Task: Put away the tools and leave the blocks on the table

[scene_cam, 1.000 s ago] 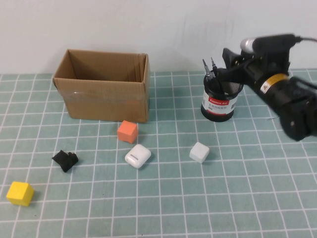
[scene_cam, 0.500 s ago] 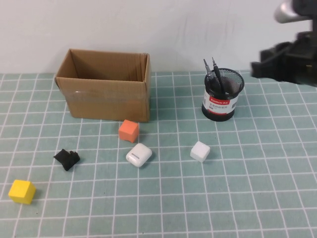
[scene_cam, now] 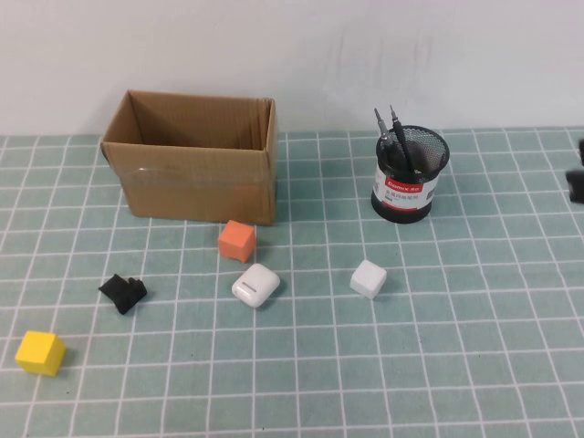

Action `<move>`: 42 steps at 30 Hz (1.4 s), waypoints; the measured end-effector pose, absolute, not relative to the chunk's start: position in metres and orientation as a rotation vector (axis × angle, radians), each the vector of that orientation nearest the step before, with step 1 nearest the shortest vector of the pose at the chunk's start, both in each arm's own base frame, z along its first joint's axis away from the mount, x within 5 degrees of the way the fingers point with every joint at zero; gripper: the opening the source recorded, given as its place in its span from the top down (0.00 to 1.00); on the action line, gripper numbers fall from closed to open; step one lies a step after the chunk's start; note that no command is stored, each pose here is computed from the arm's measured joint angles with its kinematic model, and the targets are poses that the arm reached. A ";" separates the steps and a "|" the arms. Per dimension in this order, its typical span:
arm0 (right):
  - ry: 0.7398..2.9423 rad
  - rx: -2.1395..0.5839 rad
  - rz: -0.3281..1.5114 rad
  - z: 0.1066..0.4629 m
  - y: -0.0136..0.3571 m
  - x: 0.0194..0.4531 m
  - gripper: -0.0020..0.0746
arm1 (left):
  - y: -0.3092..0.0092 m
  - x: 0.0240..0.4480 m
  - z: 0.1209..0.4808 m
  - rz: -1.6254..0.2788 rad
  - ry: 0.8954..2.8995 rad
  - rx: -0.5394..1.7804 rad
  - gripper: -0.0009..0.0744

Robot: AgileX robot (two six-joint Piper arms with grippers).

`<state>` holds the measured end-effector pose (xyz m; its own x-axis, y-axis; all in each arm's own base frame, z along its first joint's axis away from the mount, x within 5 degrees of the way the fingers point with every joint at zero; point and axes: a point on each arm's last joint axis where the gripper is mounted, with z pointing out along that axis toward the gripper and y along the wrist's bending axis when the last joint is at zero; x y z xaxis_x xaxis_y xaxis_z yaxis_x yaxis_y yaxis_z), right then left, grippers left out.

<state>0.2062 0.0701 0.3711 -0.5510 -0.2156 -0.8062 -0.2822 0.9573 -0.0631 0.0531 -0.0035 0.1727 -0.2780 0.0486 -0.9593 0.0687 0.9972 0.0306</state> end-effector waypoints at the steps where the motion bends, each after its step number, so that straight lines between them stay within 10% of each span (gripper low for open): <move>1: 2.147 -0.348 0.075 0.377 0.064 0.196 0.98 | -0.004 0.053 0.173 -0.019 1.853 0.085 0.99; 10: 1.966 -0.305 0.027 0.358 0.033 0.144 0.98 | -0.004 0.053 0.173 -0.019 1.853 0.085 0.99; 20: 1.572 -0.079 -0.147 0.240 -0.004 0.056 0.98 | -0.004 0.053 0.173 -0.019 1.853 0.085 0.99; 42: 1.852 0.049 -0.138 0.172 -0.009 0.051 0.98 | -0.004 0.053 0.173 -0.020 1.853 0.085 0.99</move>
